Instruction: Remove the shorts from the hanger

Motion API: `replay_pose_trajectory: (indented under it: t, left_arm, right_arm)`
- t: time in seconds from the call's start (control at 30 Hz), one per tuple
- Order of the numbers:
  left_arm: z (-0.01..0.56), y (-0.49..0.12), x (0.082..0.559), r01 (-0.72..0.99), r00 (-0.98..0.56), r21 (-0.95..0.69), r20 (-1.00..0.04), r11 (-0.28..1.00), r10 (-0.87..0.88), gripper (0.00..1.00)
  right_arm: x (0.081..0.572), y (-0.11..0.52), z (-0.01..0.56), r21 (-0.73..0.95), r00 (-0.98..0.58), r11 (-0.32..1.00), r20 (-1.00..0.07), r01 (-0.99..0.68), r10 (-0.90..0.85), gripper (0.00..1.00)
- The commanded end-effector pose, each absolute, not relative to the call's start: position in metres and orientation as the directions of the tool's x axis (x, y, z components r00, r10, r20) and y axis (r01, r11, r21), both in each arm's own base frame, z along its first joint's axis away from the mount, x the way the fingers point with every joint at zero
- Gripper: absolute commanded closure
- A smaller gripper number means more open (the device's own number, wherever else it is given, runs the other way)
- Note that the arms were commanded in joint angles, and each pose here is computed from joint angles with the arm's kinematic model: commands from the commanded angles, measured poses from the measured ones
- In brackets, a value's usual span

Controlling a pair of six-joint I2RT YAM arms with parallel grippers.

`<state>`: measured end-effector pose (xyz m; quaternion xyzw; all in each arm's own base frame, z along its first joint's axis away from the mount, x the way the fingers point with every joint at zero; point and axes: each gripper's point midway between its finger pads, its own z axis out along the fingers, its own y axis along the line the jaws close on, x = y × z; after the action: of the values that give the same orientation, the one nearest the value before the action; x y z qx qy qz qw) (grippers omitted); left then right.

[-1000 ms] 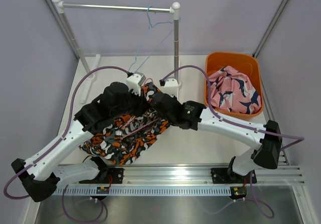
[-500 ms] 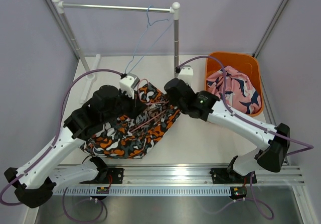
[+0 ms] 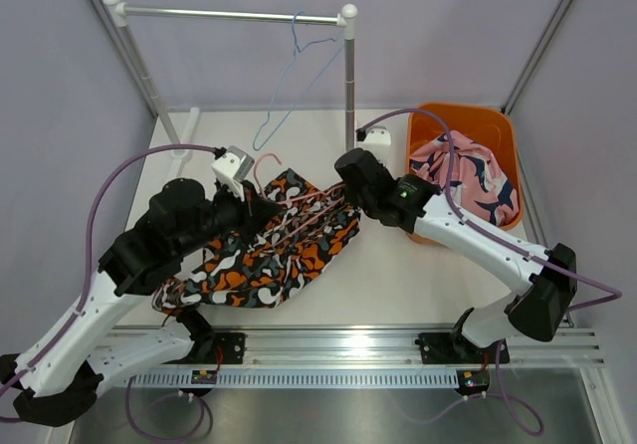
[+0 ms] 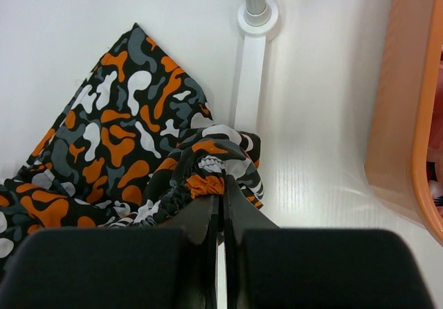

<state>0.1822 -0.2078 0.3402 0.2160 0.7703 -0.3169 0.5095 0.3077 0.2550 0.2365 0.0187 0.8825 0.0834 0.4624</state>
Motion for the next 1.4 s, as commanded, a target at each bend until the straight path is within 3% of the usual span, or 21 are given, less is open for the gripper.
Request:
replay_pose_trajectory:
  t: [0.0, 0.33, 0.8, 1.07, 1.27, 1.37]
  left_arm:
    - [0.385, -0.208, 0.179, 0.697, -0.287, -0.262, -0.955, 0.668, -0.075, 1.00]
    - [0.420, -0.194, 0.203, 0.596, -0.181, -0.335, -0.942, 0.729, -0.284, 1.00]
    - [0.500, -0.237, 0.261, 0.611, -0.029, -0.469, -0.819, 0.638, -0.574, 1.00]
    - [0.558, -0.201, 0.262, 0.534, 0.117, -0.421, -0.822, 0.733, -0.557, 1.00]
    - [0.567, -0.165, 0.244, 0.476, 0.167, -0.401, -0.833, 0.783, -0.528, 1.00]
    - [0.564, -0.159, 0.239, 0.467, 0.162, -0.394, -0.842, 0.792, -0.514, 1.00]
  right_arm:
    - [0.315, 0.243, 0.250, 0.186, -0.534, 0.982, -0.833, -0.022, 0.146, 1.00]
    - [0.295, 0.251, 0.279, 0.302, -0.526, 0.944, -0.829, -0.134, 0.191, 1.00]
    - [0.240, 0.296, 0.325, 0.290, -0.493, 0.902, -0.864, -0.319, 0.103, 1.00]
    - [0.253, 0.218, 0.414, 0.280, -0.299, 0.948, -0.927, -0.153, 0.225, 1.00]
    - [0.259, 0.127, 0.509, 0.354, -0.062, 0.935, -0.934, -0.033, 0.351, 1.00]
    - [0.266, 0.096, 0.548, 0.321, 0.064, 0.946, -0.946, 0.046, 0.318, 1.00]
